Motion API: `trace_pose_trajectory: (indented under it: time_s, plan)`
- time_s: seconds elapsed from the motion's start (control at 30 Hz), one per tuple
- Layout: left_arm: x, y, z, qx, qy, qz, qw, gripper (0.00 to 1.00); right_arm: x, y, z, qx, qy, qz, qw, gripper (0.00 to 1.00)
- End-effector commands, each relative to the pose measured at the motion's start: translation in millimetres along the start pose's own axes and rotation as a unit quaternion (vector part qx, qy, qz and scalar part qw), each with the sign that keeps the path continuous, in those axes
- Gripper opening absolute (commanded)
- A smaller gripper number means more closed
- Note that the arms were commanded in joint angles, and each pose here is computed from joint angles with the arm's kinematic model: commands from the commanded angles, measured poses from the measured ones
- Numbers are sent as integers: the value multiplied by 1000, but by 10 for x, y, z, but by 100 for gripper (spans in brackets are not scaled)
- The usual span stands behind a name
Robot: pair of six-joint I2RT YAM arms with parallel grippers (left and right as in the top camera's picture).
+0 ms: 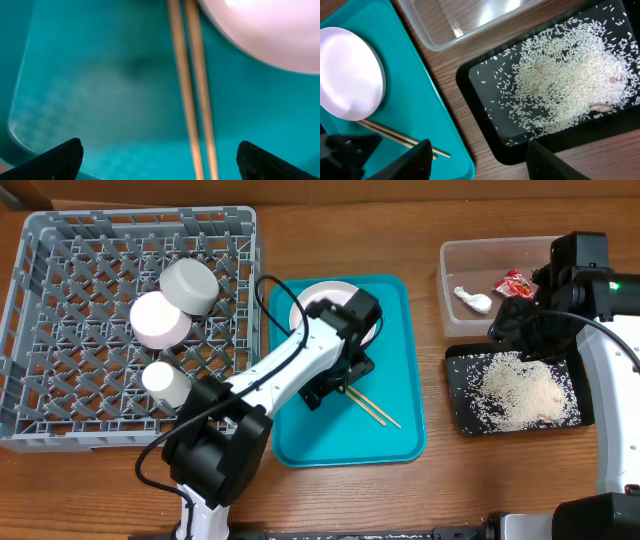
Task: Sort waste into correct bins and load items into the dishwasher
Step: 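Reach the left gripper to the tray and pinch the wooden chopsticks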
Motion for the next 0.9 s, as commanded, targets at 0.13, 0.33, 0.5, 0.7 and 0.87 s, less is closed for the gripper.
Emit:
trace_pose_trajectory:
  time_s: [0.13, 0.33, 0.5, 0.7, 0.87]
  plan:
    - [-475, 98, -13, -34, 2, 13, 999, 96, 154, 10, -36, 6, -30, 2, 1000, 62]
    - [-515, 148, -11, -34, 4, 5, 999, 80, 153, 10, -35, 6, -29, 2, 1000, 62]
    - [-514, 170, 10, -34, 13, 0, 999, 61, 153, 10, -36, 6, -30, 2, 1000, 62]
    - [-512, 115, 6, -38, 12, 15, 999, 32, 152, 9, -30, 6, -28, 2, 1000, 62]
    - [-557, 174, 72, -38, 37, 5, 999, 34, 152, 9, -29, 6, -28, 2, 1000, 62]
Point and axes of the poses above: each gripper's point midway between its finger pads, its own x axis back along the fingers, its own y axis along the line the jaws close on, z = x × y, the point moved 6 cm from there along x, back along the fingers, and after that the axes turned 13 degrees about x, right-handed, at the moved point
